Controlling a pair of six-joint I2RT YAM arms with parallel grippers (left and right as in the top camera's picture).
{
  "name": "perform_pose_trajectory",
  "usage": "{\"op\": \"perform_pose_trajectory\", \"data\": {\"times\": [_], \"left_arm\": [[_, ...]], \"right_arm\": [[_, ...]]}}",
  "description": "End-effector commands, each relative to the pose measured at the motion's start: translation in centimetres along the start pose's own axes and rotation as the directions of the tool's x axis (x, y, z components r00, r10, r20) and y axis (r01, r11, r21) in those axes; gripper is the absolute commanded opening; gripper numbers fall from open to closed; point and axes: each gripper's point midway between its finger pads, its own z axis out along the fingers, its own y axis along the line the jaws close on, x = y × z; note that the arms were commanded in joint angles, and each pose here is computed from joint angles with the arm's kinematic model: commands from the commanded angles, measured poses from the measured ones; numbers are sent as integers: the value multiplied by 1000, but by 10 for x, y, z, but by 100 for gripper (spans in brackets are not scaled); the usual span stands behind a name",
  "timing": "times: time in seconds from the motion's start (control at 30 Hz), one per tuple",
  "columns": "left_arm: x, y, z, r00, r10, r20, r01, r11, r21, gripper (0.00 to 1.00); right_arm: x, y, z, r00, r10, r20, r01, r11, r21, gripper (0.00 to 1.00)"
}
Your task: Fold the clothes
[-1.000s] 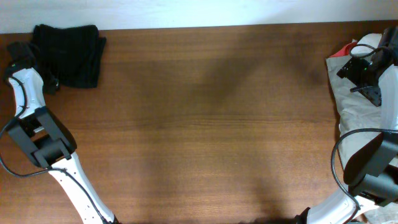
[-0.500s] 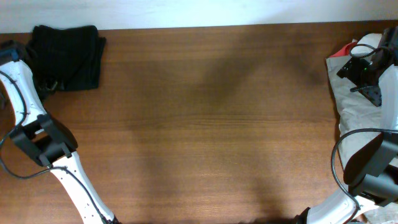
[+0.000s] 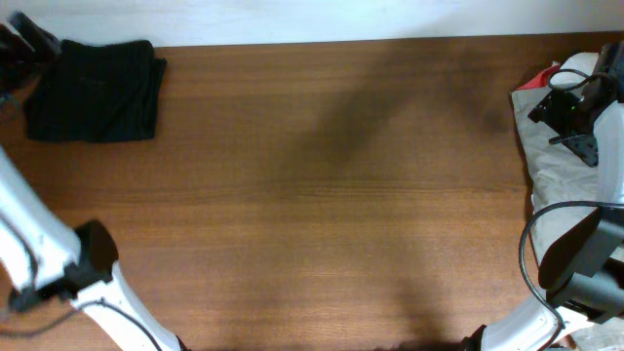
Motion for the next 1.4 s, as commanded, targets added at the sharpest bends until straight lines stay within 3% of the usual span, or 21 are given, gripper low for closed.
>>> {"op": "perform_pose_trajectory", "data": {"times": [0.0,0.1,0.17,0.23,0.33,0.47,0.57,0.67,0.7,0.8,0.97,1.03,1.23,1.37], "left_arm": [[23,-75,-95,982,156,107,-175,965,194,99],[76,-108,-133,962,266,52,-271,932,240,99],[112,-105,-142,951,309,-20,-298,932,207,99],[170,-96,-149,926,348,-150,-308,922,237,99],[219,-73,-142,910,365,-198,-313,916,249,99],[304,-18,-98,932,225,-283,-172,964,201,99],[369,25,-73,895,115,-431,-78,992,102,99],[393,45,-55,869,95,-486,-82,996,47,99],[388,43,-48,879,121,-461,-103,993,64,99],[367,22,-35,871,372,-320,-307,922,235,99],[360,-7,-36,734,674,-83,-600,702,384,99],[361,-13,-35,717,696,39,-653,650,390,99],[369,-11,2,675,628,388,-738,591,327,99],[375,-5,15,633,584,508,-763,582,281,99]], "right_arm": [[-6,2,-8,1000,4,27,-4,1000,-3,98],[-6,2,-8,1000,4,27,-4,1000,-3,98],[-6,2,-8,1000,4,27,-4,1000,-3,99],[-6,2,-8,1000,4,27,-4,1000,-3,99],[-6,2,-8,1000,4,27,-4,1000,-3,99],[-6,2,-8,1000,4,27,-4,1000,-3,99],[-6,2,-8,1000,4,27,-4,1000,-3,99],[-6,2,-8,1000,4,27,-4,1000,-3,99],[-6,2,-8,1000,4,27,-4,1000,-3,99],[-6,2,-8,1000,4,27,-4,1000,-3,99],[-6,2,-8,1000,4,27,-4,1000,-3,99],[-6,2,-8,1000,4,27,-4,1000,-3,99],[-6,2,-8,1000,4,27,-4,1000,-3,99],[-6,2,-8,1000,4,27,-4,1000,-3,99]]}}
